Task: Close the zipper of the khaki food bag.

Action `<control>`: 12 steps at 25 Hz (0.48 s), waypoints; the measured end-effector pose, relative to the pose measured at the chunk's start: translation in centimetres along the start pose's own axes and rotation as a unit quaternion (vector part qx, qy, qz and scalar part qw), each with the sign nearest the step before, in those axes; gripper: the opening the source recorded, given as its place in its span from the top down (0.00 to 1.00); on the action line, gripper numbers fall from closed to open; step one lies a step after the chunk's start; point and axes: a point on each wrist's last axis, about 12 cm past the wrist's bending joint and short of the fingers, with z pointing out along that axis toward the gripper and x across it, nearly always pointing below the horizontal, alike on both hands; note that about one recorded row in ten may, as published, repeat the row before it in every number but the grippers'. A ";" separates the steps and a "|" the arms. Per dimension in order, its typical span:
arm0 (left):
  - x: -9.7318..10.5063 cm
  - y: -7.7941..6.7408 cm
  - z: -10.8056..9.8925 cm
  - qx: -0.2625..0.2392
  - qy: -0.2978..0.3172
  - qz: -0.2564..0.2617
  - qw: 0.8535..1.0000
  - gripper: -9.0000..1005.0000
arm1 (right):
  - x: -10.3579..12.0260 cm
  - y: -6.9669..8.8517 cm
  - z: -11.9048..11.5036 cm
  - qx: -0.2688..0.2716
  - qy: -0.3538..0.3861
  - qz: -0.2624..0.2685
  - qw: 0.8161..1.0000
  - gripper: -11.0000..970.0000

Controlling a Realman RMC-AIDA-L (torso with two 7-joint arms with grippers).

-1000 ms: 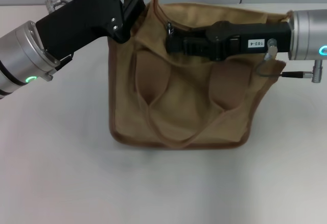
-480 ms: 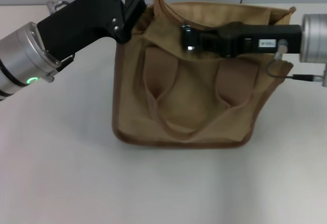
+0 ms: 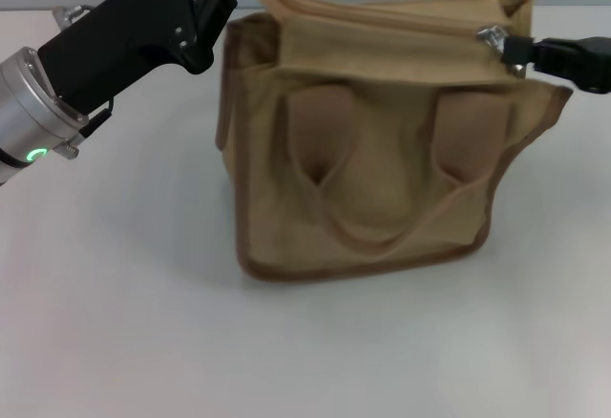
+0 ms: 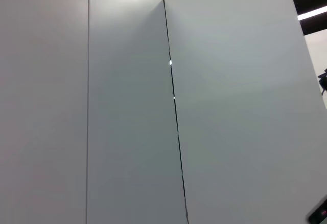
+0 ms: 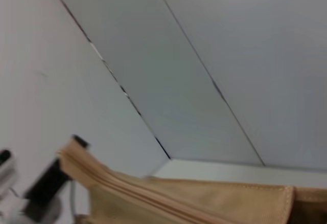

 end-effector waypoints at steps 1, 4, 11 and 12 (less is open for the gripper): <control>0.0 0.0 0.0 0.000 0.000 0.000 1.000 0.95 | 0.1 0.2 -0.5 -0.008 -0.009 -0.008 1.000 0.90; 0.1 0.1 0.0 -0.004 0.004 0.000 1.000 0.95 | 0.9 0.7 -1.8 -0.031 -0.043 -0.035 0.998 0.87; 0.4 0.3 -0.1 -0.019 0.014 -0.004 1.000 0.94 | 4.9 2.7 -4.4 -0.117 -0.110 -0.166 0.973 0.74; 0.4 0.4 -0.2 -0.021 0.015 -0.006 1.000 0.94 | 5.4 2.8 -4.4 -0.132 -0.098 -0.178 0.970 0.72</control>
